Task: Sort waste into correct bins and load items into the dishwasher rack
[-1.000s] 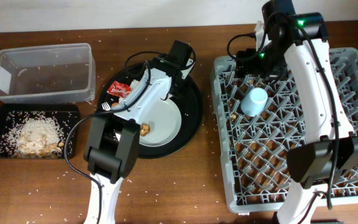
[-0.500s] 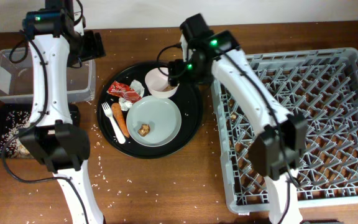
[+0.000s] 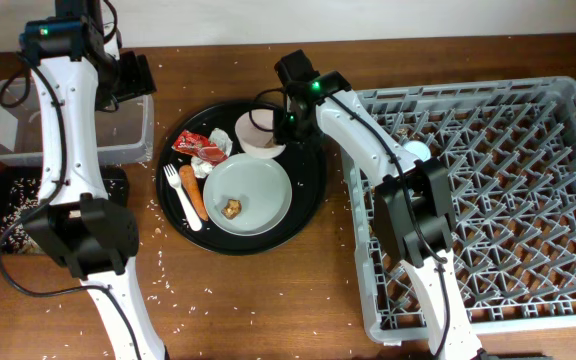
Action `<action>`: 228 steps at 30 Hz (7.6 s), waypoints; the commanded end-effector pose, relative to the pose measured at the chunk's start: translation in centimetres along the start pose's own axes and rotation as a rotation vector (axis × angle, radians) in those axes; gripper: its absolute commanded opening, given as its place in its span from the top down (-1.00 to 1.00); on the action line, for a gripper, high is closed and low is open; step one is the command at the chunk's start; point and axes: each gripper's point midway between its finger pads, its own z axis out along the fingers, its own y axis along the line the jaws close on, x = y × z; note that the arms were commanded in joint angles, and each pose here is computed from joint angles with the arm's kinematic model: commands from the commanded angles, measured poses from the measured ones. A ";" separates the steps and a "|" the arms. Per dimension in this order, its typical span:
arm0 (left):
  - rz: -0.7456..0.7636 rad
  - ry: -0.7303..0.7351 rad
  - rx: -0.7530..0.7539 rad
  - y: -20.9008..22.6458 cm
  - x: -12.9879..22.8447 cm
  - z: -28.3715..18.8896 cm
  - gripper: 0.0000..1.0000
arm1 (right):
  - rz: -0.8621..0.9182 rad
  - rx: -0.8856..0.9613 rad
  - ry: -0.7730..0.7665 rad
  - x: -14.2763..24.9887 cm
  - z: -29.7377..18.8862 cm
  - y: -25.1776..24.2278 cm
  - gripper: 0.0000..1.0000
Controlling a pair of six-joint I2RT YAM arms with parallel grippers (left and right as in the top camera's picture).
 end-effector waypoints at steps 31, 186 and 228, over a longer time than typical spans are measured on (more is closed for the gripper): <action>-0.010 -0.096 0.005 0.0 -2.3 -0.6 -0.61 | 0.063 1.355 -0.161 1.9 -35.9 -29.0 0.92; 0.296 0.193 0.067 -4.8 11.7 -8.7 -0.98 | -0.104 0.081 -0.199 4.4 -24.0 -11.2 -0.93; 0.202 0.041 -0.100 -3.1 6.0 -2.1 0.90 | -0.106 0.080 -0.205 4.2 -24.1 -11.2 -0.93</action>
